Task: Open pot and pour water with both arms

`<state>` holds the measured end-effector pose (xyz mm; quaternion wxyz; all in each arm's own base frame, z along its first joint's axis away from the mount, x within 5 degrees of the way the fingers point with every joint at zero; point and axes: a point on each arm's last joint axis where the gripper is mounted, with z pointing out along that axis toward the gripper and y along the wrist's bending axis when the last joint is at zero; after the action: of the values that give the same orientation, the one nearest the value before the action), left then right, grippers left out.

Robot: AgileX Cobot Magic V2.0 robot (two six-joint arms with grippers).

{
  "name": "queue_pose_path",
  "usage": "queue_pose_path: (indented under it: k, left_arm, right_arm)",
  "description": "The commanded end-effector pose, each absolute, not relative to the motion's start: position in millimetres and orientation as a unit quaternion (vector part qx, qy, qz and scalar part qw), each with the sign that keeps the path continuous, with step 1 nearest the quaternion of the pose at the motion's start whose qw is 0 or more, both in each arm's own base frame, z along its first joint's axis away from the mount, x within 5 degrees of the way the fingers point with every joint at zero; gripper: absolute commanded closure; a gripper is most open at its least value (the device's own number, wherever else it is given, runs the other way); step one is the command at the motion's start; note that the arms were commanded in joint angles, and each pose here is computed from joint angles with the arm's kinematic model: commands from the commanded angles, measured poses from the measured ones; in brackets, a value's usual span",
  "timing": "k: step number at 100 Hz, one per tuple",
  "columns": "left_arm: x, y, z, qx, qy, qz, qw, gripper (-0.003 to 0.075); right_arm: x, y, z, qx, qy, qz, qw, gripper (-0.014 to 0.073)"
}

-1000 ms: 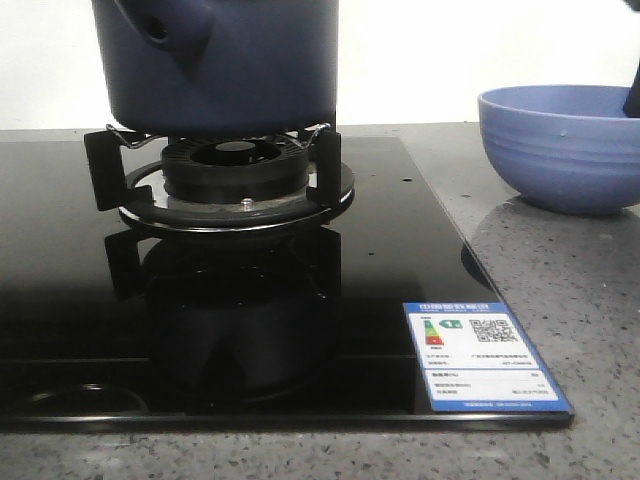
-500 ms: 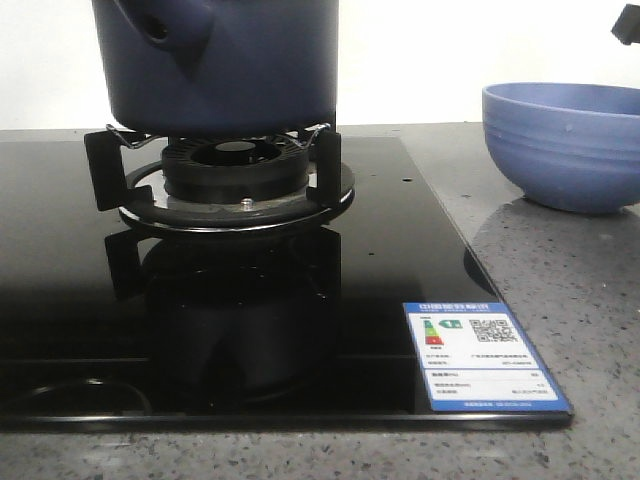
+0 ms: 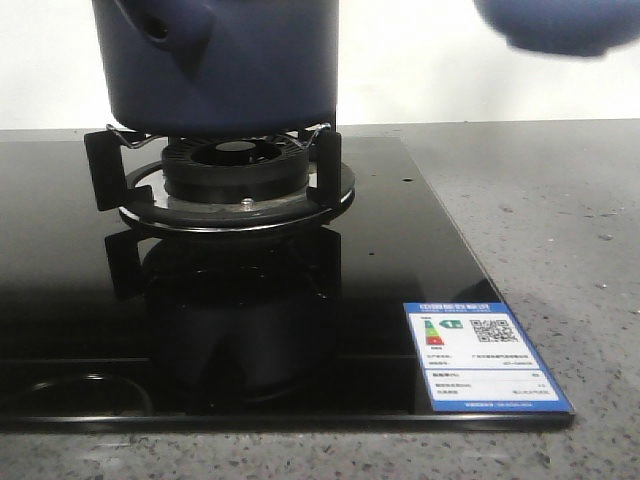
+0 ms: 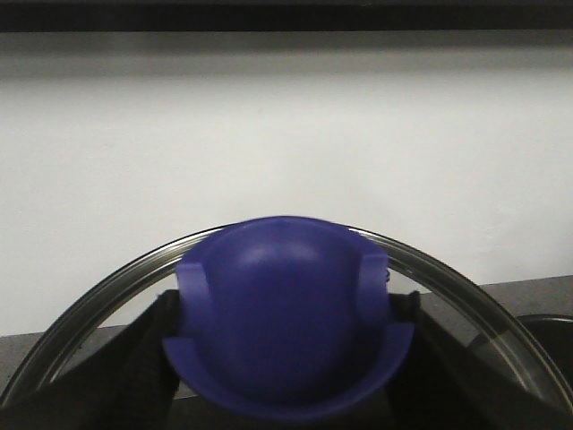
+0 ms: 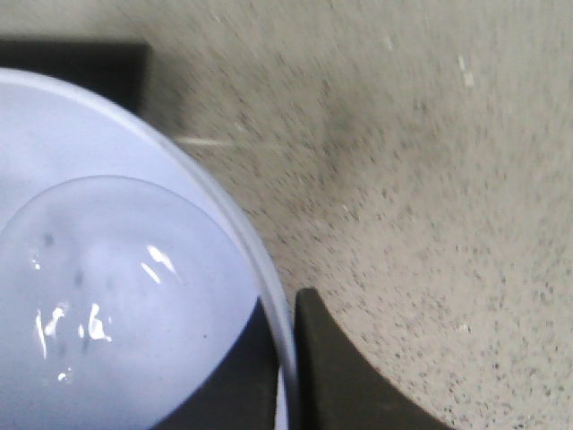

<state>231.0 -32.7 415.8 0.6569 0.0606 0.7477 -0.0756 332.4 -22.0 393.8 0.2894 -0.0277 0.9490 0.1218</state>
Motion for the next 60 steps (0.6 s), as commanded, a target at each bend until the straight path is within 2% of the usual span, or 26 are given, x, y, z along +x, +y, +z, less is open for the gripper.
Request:
queue_pose_path:
  k: [1, 16, 32, 60]
  left_arm:
    - [224.4, -28.1, 441.4, 0.036, 0.697, -0.073, 0.712, 0.0331]
    - [224.5, -28.0, 441.5, 0.036, 0.697, -0.072, 0.713, 0.0331]
    - [224.5, -27.8, 442.0, 0.035, 0.695, -0.072, 0.714, 0.0331]
    - [224.5, -27.3, 443.0, 0.031, 0.691, -0.073, 0.718, 0.0331]
  right_arm:
    - [324.6, -11.5, 435.8, -0.038, 0.927, 0.139, 0.347, 0.0643]
    - [328.8, 9.5, 466.1, -0.072, 0.911, 0.150, 0.377, 0.0643]
    - [335.9, 49.2, 489.9, -0.127, 0.887, 0.172, 0.409, 0.0643]
    - [350.3, 120.3, 497.4, -0.200, 0.844, 0.214, 0.450, 0.0643]
